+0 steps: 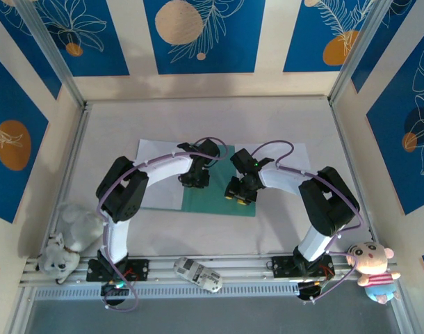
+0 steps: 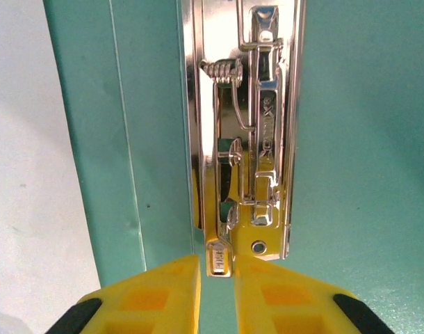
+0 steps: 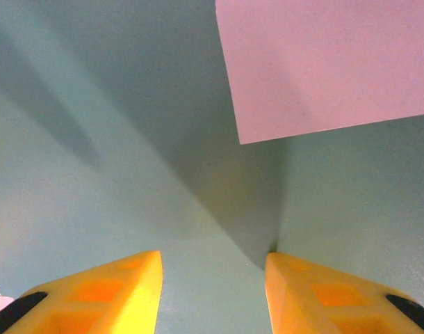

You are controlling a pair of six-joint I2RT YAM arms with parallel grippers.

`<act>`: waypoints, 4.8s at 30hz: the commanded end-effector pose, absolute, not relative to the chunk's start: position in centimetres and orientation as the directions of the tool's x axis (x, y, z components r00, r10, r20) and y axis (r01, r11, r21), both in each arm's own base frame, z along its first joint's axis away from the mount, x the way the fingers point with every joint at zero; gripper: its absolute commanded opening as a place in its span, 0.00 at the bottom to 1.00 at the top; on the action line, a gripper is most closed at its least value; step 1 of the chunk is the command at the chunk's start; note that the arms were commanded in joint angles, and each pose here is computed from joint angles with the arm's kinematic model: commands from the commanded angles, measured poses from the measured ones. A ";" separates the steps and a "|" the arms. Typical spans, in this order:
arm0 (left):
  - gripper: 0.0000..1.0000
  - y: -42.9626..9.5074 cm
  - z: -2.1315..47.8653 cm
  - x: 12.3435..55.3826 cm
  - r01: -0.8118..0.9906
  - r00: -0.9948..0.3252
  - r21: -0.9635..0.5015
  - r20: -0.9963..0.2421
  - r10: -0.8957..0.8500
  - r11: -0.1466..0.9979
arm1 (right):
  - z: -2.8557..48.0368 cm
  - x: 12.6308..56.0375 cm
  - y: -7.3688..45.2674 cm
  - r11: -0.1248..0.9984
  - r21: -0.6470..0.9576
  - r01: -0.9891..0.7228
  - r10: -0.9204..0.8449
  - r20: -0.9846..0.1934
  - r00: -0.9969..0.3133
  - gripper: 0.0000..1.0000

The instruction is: Put the files into the folder

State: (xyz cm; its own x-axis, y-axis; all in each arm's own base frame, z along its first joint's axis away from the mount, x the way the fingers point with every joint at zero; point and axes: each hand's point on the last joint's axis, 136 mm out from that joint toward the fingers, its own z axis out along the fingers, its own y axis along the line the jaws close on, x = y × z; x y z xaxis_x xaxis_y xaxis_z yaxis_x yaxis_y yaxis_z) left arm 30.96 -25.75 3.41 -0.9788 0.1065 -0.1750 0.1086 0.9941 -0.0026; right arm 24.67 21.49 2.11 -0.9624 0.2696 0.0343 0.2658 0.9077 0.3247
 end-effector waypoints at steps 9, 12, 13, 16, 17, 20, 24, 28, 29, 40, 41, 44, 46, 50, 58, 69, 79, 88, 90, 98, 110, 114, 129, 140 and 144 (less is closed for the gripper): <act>0.15 -25.1 3.5 31.2 0.102 -0.981 0.017 -0.162 0.103 0.995 | 1.8 23.9 21.5 0.913 0.311 0.264 0.257 0.065 -0.964 0.45; 0.15 -25.1 3.2 31.0 0.099 -0.983 0.017 -0.155 0.100 0.995 | 1.8 23.9 21.5 0.913 0.311 0.264 0.256 0.065 -0.964 0.45; 0.15 -25.1 3.1 31.0 0.099 -0.983 0.016 -0.154 0.100 0.995 | 1.8 23.9 21.5 0.913 0.311 0.264 0.256 0.066 -0.964 0.45; 0.16 -25.0 3.0 30.9 0.097 -0.984 0.020 -0.150 0.099 0.995 | 1.9 23.9 21.6 0.913 0.314 0.262 0.255 0.064 -0.965 0.45; 0.16 -25.0 3.1 30.9 0.097 -0.983 0.019 -0.152 0.098 0.995 | 1.8 23.9 21.5 0.913 0.312 0.262 0.255 0.066 -0.965 0.45; 0.16 -24.9 3.1 30.9 0.096 -0.983 0.020 -0.153 0.098 0.995 | 1.8 23.9 21.5 0.913 0.311 0.263 0.256 0.066 -0.965 0.44; 0.16 -24.9 3.2 30.9 0.096 -0.983 0.019 -0.154 0.097 0.995 | 1.8 23.9 21.5 0.912 0.312 0.265 0.257 0.066 -0.964 0.44; 0.18 -25.0 3.1 30.9 0.099 -0.984 0.020 -0.150 0.101 0.995 | 1.8 23.8 21.5 0.913 0.311 0.264 0.256 0.067 -0.964 0.44; 0.18 -25.0 3.1 30.9 0.098 -0.984 0.019 -0.150 0.099 0.995 | 1.8 23.8 21.5 0.913 0.310 0.265 0.257 0.067 -0.964 0.45; 0.17 -24.8 3.0 30.8 0.095 -0.984 0.022 -0.147 0.097 0.995 | 1.8 23.7 21.5 0.914 0.309 0.263 0.254 0.070 -0.965 0.44; 0.17 -24.9 3.0 30.7 0.095 -0.984 0.020 -0.147 0.097 0.995 | 1.7 23.7 21.5 0.914 0.308 0.264 0.255 0.070 -0.965 0.44; 0.17 -24.8 2.8 30.6 0.094 -0.986 0.022 -0.139 0.096 0.995 | 1.8 23.7 21.6 0.914 0.309 0.262 0.253 0.069 -0.965 0.44; 0.16 -24.8 2.8 30.6 0.094 -0.985 0.022 -0.140 0.096 0.995 | 1.8 23.7 21.5 0.914 0.308 0.263 0.254 0.070 -0.965 0.45; 0.16 -24.8 2.8 30.6 0.094 -0.986 0.023 -0.139 0.096 0.995 | 1.8 23.7 21.6 0.914 0.309 0.262 0.253 0.071 -0.965 0.44; 0.16 -24.9 1.8 30.0 0.080 -0.990 0.008 -0.112 0.081 0.997 | 1.6 23.7 21.5 0.914 0.309 0.264 0.255 0.069 -0.964 0.45; 0.14 -25.1 0.5 29.0 0.061 -0.996 -0.023 -0.073 0.059 0.998 | 1.5 23.9 21.7 0.913 0.310 0.264 0.255 0.070 -0.964 0.45; 0.11 -24.8 1.8 29.7 0.070 -0.992 0.003 -0.104 0.070 0.998 | 1.4 23.9 21.7 0.914 0.309 0.264 0.254 0.073 -0.964 0.45; 0.24 -24.8 2.8 30.2 0.078 -0.989 0.014 -0.125 0.079 0.997 | 1.4 23.8 21.7 0.913 0.311 0.262 0.252 0.072 -0.965 0.44; 0.23 -24.7 2.9 30.2 0.078 -0.989 0.018 -0.126 0.080 0.997 | 1.4 23.9 21.7 0.913 0.313 0.261 0.251 0.072 -0.965 0.45; 0.24 -25.0 4.0 30.8 0.085 -0.985 0.006 -0.152 0.085 0.996 | 1.4 23.8 21.7 0.913 0.312 0.262 0.252 0.073 -0.965 0.45; 0.18 -25.3 3.9 30.9 0.085 -0.984 -0.002 -0.155 0.083 0.996 | 1.4 23.8 21.7 0.913 0.312 0.261 0.251 0.073 -0.965 0.45; 0.18 -25.3 4.0 31.0 0.087 -0.984 -0.001 -0.157 0.086 0.996 | 1.4 23.7 21.7 0.913 0.312 0.262 0.252 0.073 -0.965 0.45; 0.15 -25.4 3.8 31.1 0.089 -0.984 0.003 -0.154 0.089 0.996 | 1.4 23.6 21.7 0.914 0.311 0.259 0.248 0.074 -0.966 0.45; 0.13 -25.4 3.2 30.9 0.087 -0.986 0.002 -0.143 0.087 0.996 | 1.4 23.6 21.7 0.914 0.312 0.260 0.250 0.074 -0.966 0.45; 0.12 -25.7 2.5 30.5 0.082 -0.989 -0.019 -0.126 0.079 0.996 | 1.4 23.6 21.7 0.914 0.310 0.261 0.251 0.074 -0.965 0.45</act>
State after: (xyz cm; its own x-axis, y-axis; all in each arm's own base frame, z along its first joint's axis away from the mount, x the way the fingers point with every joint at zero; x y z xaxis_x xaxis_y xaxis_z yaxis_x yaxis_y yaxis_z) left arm 30.71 -25.74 3.37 -0.9857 0.0757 -0.1505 0.0794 0.9967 -0.0187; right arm 24.61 21.67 2.11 -0.9636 0.2650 0.0354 0.2616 0.9076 0.3284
